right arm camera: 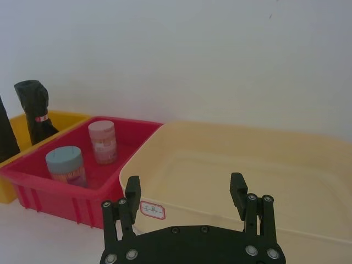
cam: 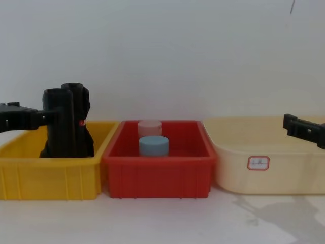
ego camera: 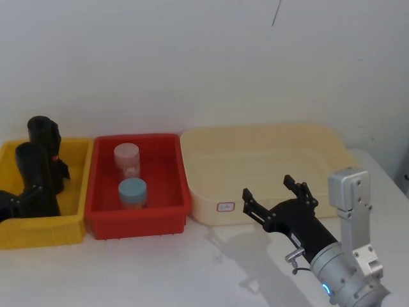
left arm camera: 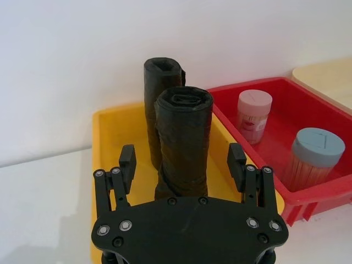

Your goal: Pick up the garbage bag with the one hand and transfer it to the other hand.

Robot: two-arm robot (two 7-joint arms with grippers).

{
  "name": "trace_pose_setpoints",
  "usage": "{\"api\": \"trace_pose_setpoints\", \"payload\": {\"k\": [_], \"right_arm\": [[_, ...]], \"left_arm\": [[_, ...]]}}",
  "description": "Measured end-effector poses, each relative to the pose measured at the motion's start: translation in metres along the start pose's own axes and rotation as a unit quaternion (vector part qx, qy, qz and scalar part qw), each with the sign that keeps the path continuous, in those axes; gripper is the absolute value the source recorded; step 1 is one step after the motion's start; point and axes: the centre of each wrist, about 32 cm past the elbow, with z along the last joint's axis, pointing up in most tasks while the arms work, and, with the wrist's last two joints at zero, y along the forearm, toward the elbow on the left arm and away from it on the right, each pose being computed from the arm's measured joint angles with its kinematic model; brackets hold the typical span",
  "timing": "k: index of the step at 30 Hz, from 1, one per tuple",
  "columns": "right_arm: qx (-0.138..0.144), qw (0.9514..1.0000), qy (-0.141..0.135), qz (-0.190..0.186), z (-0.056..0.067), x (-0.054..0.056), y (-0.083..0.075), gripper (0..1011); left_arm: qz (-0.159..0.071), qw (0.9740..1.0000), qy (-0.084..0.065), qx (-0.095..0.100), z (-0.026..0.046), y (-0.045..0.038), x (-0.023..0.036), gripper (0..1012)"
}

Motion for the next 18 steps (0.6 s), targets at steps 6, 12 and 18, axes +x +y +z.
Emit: {"api": "trace_pose_setpoints", "payload": {"k": [6,12,18], "right_arm": [[0.0,1.0,0.0,0.0,0.0,0.0,0.0,1004],[0.0,1.0,0.0,0.0,0.0,0.0,0.0,1004],[0.0,1.0,0.0,0.0,0.0,0.0,0.0,1004]], "left_arm": [[-0.008,0.9999,0.001,0.008,-0.0025,-0.0125,0.0014,1001],[-0.013,0.9998,-0.002,0.016,-0.0057,-0.0244,0.0023,1001],[-0.014,0.9996,-0.005,0.022,-0.0077,-0.0341,0.0032,1001]]}}
